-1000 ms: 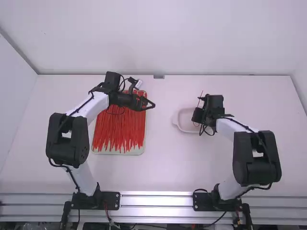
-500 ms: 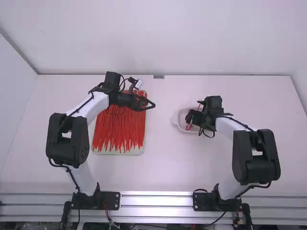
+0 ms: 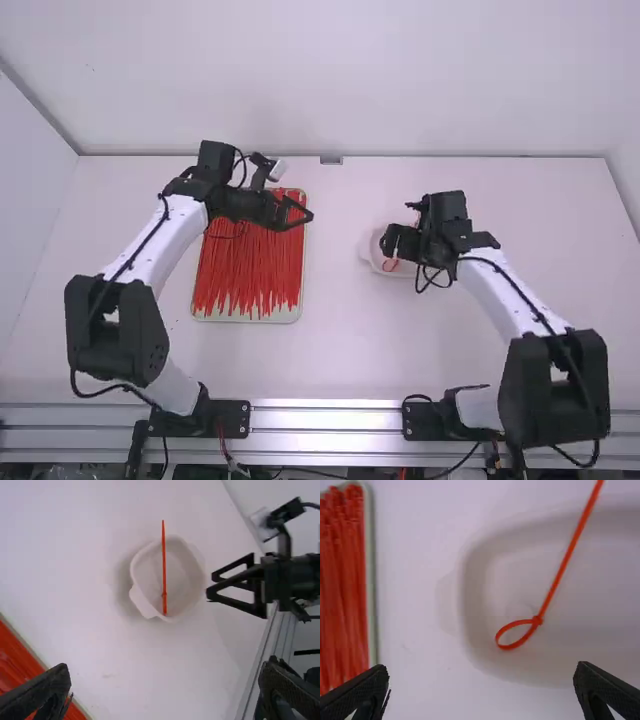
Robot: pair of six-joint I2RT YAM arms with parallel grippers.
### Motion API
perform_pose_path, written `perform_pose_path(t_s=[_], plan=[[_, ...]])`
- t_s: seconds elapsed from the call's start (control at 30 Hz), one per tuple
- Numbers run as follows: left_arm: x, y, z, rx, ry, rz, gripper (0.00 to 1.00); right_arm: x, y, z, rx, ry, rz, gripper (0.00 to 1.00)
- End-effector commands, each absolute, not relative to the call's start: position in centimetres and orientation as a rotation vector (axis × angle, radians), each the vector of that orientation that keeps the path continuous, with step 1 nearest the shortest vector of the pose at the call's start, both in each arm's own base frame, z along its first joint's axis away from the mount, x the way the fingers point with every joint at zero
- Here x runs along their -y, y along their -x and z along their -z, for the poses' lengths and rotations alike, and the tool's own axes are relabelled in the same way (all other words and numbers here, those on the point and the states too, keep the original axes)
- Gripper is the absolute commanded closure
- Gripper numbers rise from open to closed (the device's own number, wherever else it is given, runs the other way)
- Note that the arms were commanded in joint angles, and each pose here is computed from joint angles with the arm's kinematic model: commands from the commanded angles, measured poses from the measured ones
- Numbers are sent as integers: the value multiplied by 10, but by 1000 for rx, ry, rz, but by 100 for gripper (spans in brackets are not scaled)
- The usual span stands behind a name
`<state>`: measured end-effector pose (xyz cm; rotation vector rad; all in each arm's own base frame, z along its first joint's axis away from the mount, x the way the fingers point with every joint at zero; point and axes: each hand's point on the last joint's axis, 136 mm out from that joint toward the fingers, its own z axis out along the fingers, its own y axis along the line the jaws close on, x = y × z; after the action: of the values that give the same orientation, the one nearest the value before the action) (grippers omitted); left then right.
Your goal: Fasten the cable tie
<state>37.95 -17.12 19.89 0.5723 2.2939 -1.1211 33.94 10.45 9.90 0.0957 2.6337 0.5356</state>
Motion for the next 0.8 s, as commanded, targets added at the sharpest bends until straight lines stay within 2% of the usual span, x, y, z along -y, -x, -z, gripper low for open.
perform_pose_path(t_s=[0.0, 0.13, 0.37, 0.6, 0.77], plan=[[166, -380, -196, -2311, -566, 1076, 1, -108, -340, -122, -2583, -61, -537, 2], [163, -380, -193, -2369, -469, 1090, 1, -102, -331, -131, -2582, -83, -503, 1], [129, -388, -194, -2354, -341, 970, 8, -66, -336, -134, -2494, -100, -367, 9], [107, -387, -197, -2297, -308, 802, 18, -11, -335, -140, -2365, -129, -139, 20], [96, -384, -201, -2245, -294, 684, 26, -3, -329, -146, -2274, -40, -41, 29]])
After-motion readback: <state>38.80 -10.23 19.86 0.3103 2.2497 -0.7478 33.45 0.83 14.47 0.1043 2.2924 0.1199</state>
